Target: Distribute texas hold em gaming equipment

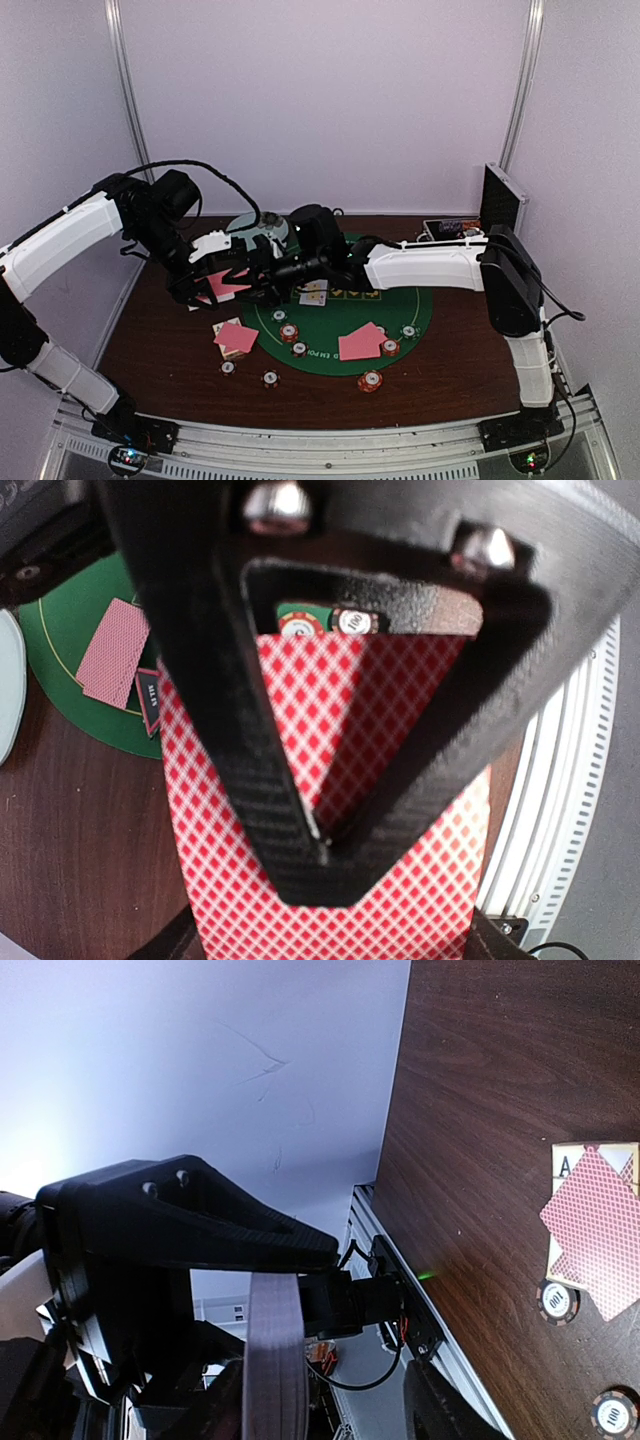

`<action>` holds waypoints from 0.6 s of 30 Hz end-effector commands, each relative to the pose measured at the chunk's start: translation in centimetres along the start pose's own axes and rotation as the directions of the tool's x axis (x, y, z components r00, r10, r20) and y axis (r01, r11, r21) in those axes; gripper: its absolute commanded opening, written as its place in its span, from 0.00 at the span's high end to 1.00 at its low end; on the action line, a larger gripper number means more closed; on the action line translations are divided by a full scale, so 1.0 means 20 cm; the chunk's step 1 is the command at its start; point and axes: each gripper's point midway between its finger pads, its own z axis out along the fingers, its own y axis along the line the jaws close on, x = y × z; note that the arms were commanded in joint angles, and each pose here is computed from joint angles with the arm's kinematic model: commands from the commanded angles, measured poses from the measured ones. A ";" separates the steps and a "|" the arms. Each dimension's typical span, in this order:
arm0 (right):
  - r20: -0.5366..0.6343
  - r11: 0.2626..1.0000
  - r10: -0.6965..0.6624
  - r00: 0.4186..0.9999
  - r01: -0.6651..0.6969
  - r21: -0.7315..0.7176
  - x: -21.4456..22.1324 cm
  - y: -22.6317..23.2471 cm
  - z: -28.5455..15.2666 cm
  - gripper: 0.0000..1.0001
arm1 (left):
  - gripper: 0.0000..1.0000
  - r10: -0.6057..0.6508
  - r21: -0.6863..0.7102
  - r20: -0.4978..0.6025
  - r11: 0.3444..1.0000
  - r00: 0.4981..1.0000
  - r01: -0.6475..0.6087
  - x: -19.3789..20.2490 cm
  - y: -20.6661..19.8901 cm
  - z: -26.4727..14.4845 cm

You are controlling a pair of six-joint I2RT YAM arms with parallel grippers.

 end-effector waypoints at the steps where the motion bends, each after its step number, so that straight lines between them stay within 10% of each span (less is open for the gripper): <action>1: 0.019 0.999 -0.039 0.999 0.039 -0.027 -0.02 0.13 -0.11 0.49 | 1.00 0.028 -0.017 0.040 0.999 0.999 -0.028 -0.03 0.00 -0.04; 18: -0.002 0.998 -0.049 0.999 0.049 -0.033 0.02 0.18 -0.17 0.62 | 1.00 0.030 -0.016 0.040 0.999 0.999 -0.029 -0.04 0.00 -0.04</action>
